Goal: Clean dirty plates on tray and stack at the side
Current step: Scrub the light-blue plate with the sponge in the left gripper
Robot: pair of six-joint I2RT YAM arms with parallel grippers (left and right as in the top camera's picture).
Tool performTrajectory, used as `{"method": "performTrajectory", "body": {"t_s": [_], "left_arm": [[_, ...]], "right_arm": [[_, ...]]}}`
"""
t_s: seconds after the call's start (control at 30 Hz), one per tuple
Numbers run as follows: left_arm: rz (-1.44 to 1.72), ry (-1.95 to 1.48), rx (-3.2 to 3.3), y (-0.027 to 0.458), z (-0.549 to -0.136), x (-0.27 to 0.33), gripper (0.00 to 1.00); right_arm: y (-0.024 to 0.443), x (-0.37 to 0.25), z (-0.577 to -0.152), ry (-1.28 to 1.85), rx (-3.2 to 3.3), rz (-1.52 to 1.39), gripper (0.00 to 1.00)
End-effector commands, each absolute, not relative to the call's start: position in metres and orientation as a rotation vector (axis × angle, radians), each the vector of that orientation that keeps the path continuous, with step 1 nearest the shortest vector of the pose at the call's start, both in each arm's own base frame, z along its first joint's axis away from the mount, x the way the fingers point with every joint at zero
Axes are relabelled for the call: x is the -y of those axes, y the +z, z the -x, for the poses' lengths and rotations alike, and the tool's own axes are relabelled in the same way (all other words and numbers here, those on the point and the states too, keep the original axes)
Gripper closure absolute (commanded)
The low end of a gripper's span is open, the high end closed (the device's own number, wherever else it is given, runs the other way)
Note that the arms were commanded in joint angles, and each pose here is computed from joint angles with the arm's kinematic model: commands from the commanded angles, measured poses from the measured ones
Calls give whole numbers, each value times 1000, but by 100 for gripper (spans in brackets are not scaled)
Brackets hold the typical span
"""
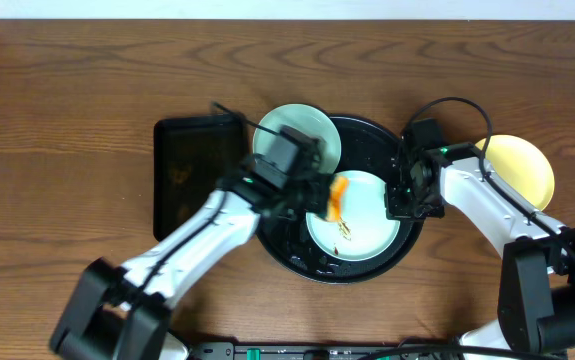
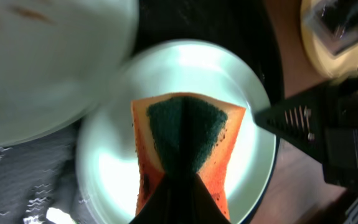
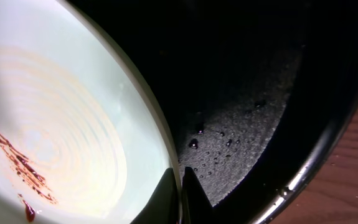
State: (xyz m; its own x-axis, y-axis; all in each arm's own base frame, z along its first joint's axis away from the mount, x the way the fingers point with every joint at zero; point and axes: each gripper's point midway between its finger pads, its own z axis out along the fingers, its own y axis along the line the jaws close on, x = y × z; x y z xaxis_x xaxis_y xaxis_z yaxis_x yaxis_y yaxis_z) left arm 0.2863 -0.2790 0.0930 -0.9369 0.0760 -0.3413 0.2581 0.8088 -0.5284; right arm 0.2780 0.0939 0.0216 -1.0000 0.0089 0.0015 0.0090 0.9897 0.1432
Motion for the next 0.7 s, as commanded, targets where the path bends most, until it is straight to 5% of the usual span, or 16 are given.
{"method": "performTrajectory", "body": {"t_s": [0.0,0.37,0.67], "left_arm": [[-232,-887,-2748,77,-271,301,92],[-326,-847,-2871,29,-234,330,93],[-200,-371,-2783,9,-278,277,92]], "right_arm": [[23,-97,-278,-228,3137,13,99],[23,-97,-278,-228,3137,13,99],[23,-96,-274,-221,3121,15,99]]}}
